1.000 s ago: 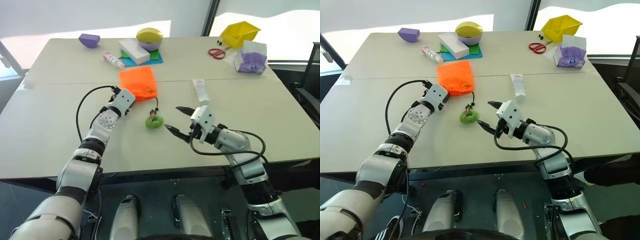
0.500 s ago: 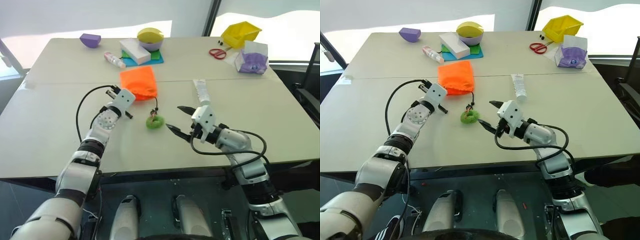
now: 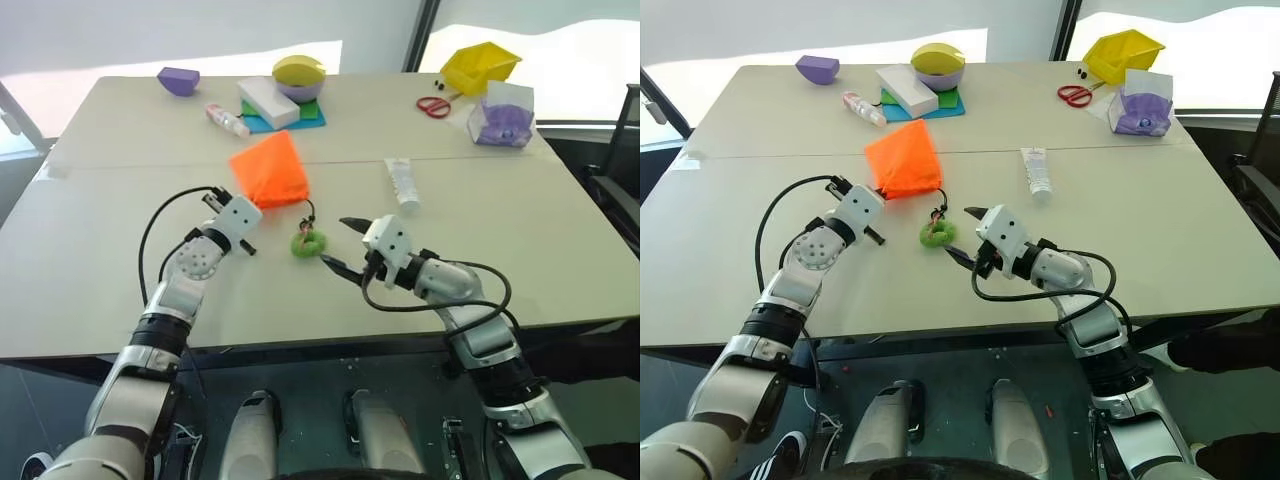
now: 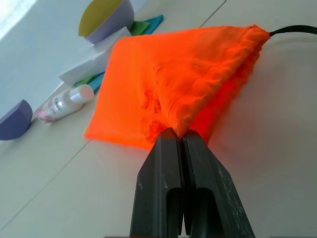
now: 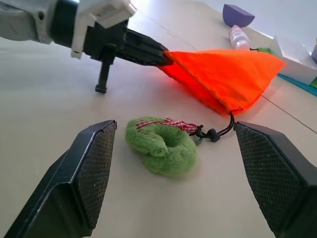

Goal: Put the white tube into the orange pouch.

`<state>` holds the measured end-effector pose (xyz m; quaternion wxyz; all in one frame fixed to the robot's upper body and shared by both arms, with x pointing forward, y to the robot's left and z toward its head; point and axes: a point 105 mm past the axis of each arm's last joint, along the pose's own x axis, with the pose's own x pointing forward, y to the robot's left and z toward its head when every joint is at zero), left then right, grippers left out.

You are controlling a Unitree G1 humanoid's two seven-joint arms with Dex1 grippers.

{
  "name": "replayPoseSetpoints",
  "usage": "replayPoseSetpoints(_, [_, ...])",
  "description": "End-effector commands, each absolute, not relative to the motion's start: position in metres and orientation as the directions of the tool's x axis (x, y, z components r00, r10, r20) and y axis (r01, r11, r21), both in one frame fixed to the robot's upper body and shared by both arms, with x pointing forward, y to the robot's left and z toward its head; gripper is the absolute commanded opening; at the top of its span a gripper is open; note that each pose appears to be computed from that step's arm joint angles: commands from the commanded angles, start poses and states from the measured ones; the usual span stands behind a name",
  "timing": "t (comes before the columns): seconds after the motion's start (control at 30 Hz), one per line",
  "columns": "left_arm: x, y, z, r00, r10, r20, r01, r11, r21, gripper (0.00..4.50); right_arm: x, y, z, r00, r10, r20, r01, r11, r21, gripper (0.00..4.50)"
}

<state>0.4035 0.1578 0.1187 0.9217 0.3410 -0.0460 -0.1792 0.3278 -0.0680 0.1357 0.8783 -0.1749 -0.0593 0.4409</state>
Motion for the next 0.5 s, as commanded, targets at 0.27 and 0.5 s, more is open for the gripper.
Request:
replayPoseSetpoints(0.27, [0.365, 0.183, 0.146, 0.937, -0.347, -0.043, 0.286, 0.691, 0.663, 0.04, 0.328, -0.074, 0.146, 0.609, 0.793, -0.019, -0.735, 0.555, -0.390, 3.97])
replayPoseSetpoints(0.5, [0.340, 0.195, 0.150, 0.932, -0.351, -0.085, 0.316, 0.679, 0.662, 0.04, 0.327, -0.074, 0.143, 0.603, 0.797, -0.028, -0.744, 0.550, -0.380, 3.97])
